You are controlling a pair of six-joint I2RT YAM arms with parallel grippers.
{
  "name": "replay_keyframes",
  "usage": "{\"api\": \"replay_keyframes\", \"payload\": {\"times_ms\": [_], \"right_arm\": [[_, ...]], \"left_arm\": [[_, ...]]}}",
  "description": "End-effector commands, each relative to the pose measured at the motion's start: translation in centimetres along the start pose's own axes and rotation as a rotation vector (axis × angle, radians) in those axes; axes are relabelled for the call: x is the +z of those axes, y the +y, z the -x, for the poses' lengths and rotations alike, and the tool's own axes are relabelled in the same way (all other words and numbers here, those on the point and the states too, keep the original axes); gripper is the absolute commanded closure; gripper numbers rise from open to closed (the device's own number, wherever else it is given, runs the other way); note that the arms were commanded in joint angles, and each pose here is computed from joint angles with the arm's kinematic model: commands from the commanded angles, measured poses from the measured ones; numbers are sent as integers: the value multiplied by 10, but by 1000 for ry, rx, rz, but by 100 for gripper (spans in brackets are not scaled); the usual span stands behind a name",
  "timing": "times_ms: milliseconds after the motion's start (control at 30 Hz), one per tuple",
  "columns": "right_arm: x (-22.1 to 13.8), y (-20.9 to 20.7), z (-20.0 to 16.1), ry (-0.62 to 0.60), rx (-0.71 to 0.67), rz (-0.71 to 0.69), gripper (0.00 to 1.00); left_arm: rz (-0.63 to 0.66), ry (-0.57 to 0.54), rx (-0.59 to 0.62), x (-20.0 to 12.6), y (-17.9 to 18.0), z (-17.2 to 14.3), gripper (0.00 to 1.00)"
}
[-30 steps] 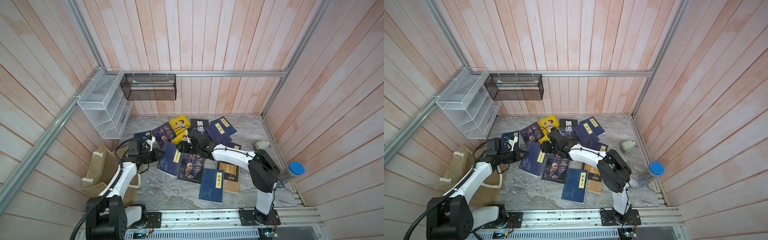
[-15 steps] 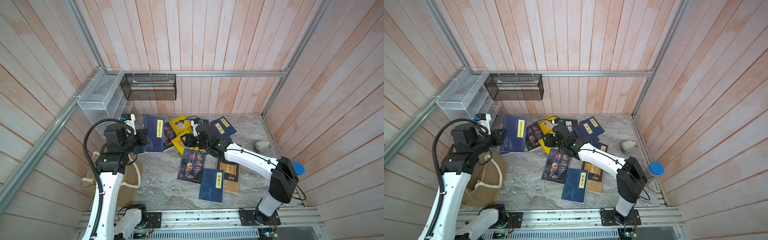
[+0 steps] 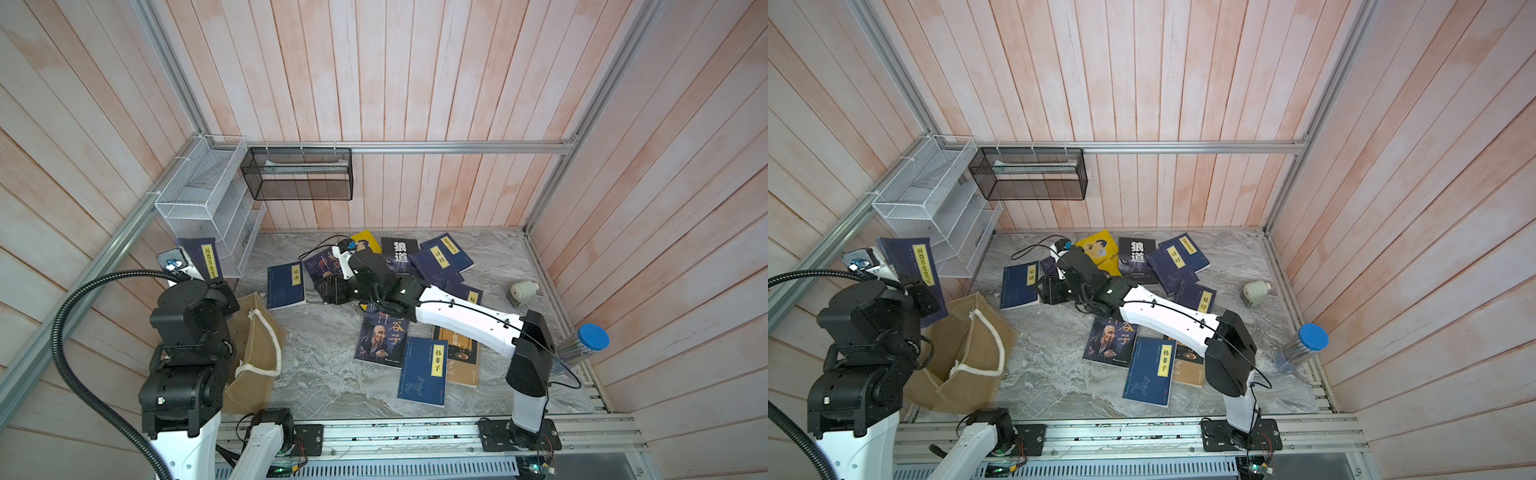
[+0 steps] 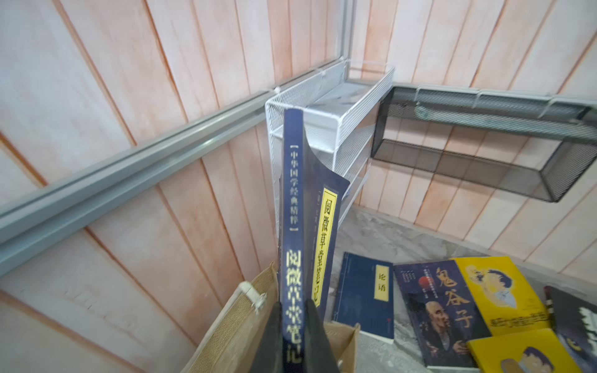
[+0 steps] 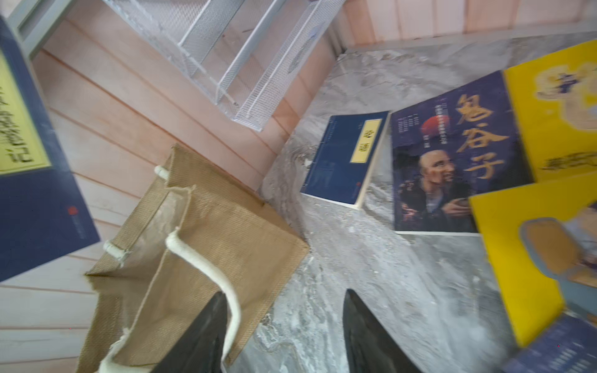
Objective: Put the books into the canvas bag
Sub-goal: Move the canvas bag to the center of the board.
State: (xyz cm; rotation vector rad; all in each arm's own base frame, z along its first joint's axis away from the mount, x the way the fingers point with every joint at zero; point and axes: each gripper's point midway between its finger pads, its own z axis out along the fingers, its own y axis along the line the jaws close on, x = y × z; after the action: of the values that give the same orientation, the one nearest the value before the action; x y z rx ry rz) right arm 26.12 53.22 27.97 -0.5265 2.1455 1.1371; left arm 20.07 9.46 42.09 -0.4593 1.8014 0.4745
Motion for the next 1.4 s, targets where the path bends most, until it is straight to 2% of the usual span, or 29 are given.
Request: {"api": "replay_keyframes", "payload": {"times_ms": [0, 133, 233, 367, 467, 800, 867, 1000, 1133, 1267, 1333, 1367], "right_arm": [[23, 21, -30, 114, -22, 22, 41], [38, 58, -41, 133, -30, 82, 40], [45, 79, -46, 133, -19, 125, 41], [54, 91, -51, 136, 33, 162, 41], [62, 87, -55, 119, 45, 138, 41], [76, 36, -72, 108, 44, -79, 41], [77, 35, -71, 108, 46, -77, 41], [83, 49, -73, 117, 26, 12, 44], [91, 48, -78, 127, 23, 28, 56], [83, 53, -66, 104, -13, 18, 89], [73, 48, -52, 62, -30, -36, 99], [67, 44, -43, 38, -40, -62, 100]], "left_arm": [[46, 187, 11, 8, 3, -56, 100], [-36, 282, -45, 4, -10, -96, 100], [-184, 264, -92, -6, -31, -97, 100], [-320, 310, -126, -9, -57, -107, 100], [-396, 348, -140, -11, -72, -115, 100], [-461, 335, -134, -21, -77, -115, 100], [-465, 332, -136, -21, -78, -116, 100], [-493, 326, -154, -17, -86, -115, 100], [-538, 334, -174, -14, -97, -114, 100], [-594, 319, -197, -18, -107, -105, 100], [-639, 320, -207, -21, -114, -100, 100], [-665, 324, -214, -22, -118, -97, 100]]}}
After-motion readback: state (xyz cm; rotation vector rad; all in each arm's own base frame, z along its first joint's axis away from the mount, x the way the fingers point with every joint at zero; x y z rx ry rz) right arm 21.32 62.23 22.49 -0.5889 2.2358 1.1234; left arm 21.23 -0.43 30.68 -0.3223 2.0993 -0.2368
